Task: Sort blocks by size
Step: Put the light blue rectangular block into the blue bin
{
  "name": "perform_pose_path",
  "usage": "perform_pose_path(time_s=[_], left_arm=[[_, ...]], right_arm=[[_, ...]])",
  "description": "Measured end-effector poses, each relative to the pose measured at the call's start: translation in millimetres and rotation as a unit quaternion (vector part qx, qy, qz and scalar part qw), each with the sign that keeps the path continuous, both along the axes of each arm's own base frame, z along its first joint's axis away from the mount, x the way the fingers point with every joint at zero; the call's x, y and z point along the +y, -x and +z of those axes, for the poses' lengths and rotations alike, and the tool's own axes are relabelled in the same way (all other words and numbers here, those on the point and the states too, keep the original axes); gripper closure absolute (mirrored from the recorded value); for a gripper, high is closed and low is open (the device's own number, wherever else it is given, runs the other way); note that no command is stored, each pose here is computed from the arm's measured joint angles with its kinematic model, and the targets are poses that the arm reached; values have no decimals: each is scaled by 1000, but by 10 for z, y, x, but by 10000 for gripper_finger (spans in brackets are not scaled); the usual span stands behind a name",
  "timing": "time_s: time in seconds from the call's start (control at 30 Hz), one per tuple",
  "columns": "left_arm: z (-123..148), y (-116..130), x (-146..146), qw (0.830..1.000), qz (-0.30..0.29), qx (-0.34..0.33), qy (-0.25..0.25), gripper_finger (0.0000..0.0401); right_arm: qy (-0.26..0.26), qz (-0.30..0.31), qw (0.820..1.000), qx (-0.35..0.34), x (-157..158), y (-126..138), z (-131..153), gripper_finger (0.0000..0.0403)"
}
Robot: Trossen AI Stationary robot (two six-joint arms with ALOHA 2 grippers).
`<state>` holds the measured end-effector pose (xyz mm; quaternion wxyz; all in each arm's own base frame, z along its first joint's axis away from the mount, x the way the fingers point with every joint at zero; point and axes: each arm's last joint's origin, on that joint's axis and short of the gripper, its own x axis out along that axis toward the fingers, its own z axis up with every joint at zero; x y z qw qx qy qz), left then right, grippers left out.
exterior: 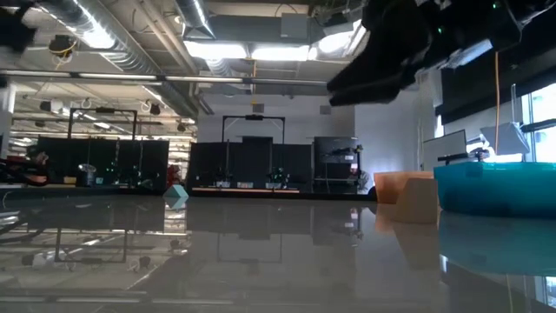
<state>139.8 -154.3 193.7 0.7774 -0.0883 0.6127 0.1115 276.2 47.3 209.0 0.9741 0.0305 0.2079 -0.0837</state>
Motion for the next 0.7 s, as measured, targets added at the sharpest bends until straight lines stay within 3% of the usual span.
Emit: perform_pose_path(time_s=[0.2,0.33,0.7], left_arm=[[394,-161,104,984,-10,-170,-56,275],[579,-303,192,952,-7,-287,-104,271],[804,-1003,262,876,-55,-447,-172,272]], right_arm=[[-8,53,996,-74,43,-82,115,116],[-11,92,987,-128,84,-179,123,116],[-23,119,976,-181,142,-385,-100,116]])
